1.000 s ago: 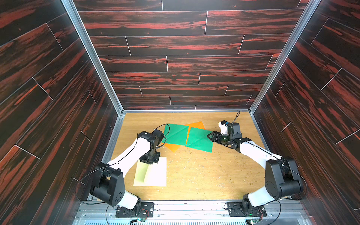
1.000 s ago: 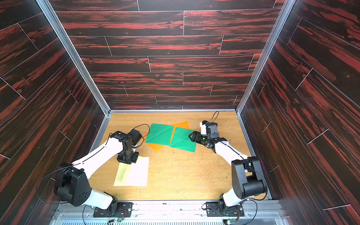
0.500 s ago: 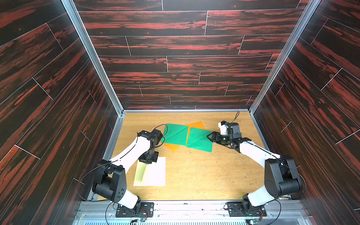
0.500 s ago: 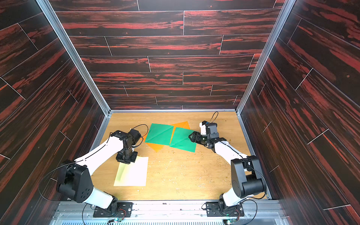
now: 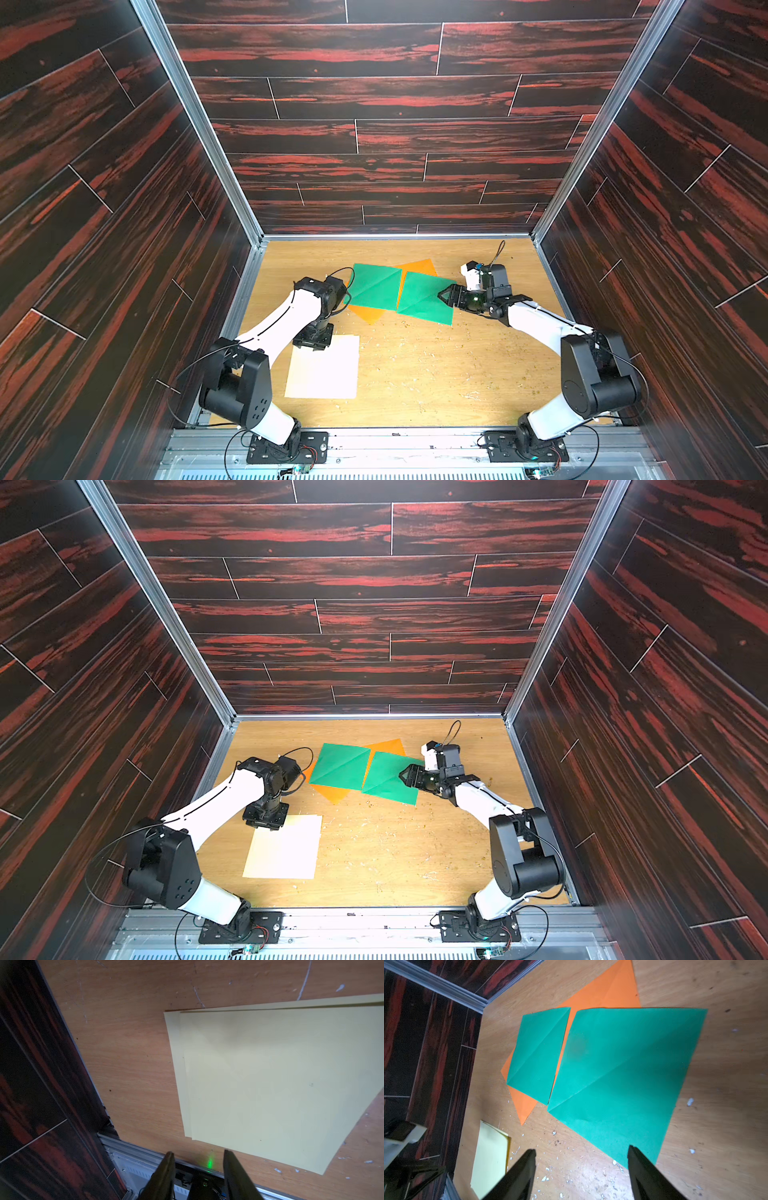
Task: Sort the scattered colored papers by color
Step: Place the colored paper.
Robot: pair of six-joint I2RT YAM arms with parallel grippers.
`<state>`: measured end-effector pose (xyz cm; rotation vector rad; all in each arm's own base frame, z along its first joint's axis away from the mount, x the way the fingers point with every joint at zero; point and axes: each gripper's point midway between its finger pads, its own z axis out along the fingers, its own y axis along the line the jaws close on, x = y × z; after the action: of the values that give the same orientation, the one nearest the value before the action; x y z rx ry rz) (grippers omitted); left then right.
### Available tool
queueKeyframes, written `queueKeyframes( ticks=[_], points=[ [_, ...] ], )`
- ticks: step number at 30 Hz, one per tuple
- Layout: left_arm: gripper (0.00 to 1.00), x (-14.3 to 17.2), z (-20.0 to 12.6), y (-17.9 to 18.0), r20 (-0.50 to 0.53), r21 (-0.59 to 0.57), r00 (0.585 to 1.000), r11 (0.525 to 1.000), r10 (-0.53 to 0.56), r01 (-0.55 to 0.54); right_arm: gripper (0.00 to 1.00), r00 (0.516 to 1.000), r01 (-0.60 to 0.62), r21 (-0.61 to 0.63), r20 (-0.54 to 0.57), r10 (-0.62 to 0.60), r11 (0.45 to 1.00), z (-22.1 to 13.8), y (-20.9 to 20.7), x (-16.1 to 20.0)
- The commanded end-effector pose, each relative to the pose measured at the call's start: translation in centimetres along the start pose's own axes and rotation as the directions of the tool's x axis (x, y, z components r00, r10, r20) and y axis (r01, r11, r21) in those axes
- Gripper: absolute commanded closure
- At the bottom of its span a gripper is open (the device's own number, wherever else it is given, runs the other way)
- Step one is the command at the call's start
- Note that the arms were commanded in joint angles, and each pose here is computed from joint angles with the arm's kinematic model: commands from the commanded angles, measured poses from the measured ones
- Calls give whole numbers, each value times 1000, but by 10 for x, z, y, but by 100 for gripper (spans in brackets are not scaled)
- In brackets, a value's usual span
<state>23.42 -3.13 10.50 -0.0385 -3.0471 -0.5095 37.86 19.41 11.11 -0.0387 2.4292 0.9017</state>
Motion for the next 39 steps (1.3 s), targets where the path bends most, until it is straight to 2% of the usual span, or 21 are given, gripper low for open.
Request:
queueKeyframes(
  ticks=[1,3,6,9,12,16,19,21,25,28,39],
  points=[
    [55,-2,-4,15,1,-73,1000,997,-20,20,26,994,68,-90,-81,-75,994,15,26,21],
    [55,-4,-5,18,13,-90,999,996,-29,30,26,984,105,-146,-130,-124,984,24,47,36],
    [54,-14,-10,22,80,-64,992,993,-97,102,26,961,145,-219,-201,-189,965,36,81,67],
    [50,-31,-25,26,202,2,954,975,-220,224,26,938,135,-319,-265,-225,938,44,114,101],
    [46,-45,-47,25,325,133,881,939,-343,317,25,909,160,-365,-308,-281,917,49,139,131],
    [37,-62,-78,29,479,310,737,877,-477,367,25,858,215,-370,-372,-356,904,60,159,174],
    [25,-63,-95,34,527,388,660,842,-536,374,25,823,267,-337,-408,-395,903,72,162,200],
    [21,-61,-101,39,541,405,631,830,-556,384,25,806,285,-329,-426,-411,900,79,165,213],
    [13,-57,-106,42,551,424,608,819,-572,386,24,766,326,-315,-464,-445,891,93,171,239],
    [8,-54,-106,43,552,431,602,815,-577,386,24,754,329,-317,-479,-450,889,100,175,250],
    [4,-48,-109,47,565,444,579,808,-588,387,24,714,334,-334,-521,-467,882,119,189,277]
  ],
)
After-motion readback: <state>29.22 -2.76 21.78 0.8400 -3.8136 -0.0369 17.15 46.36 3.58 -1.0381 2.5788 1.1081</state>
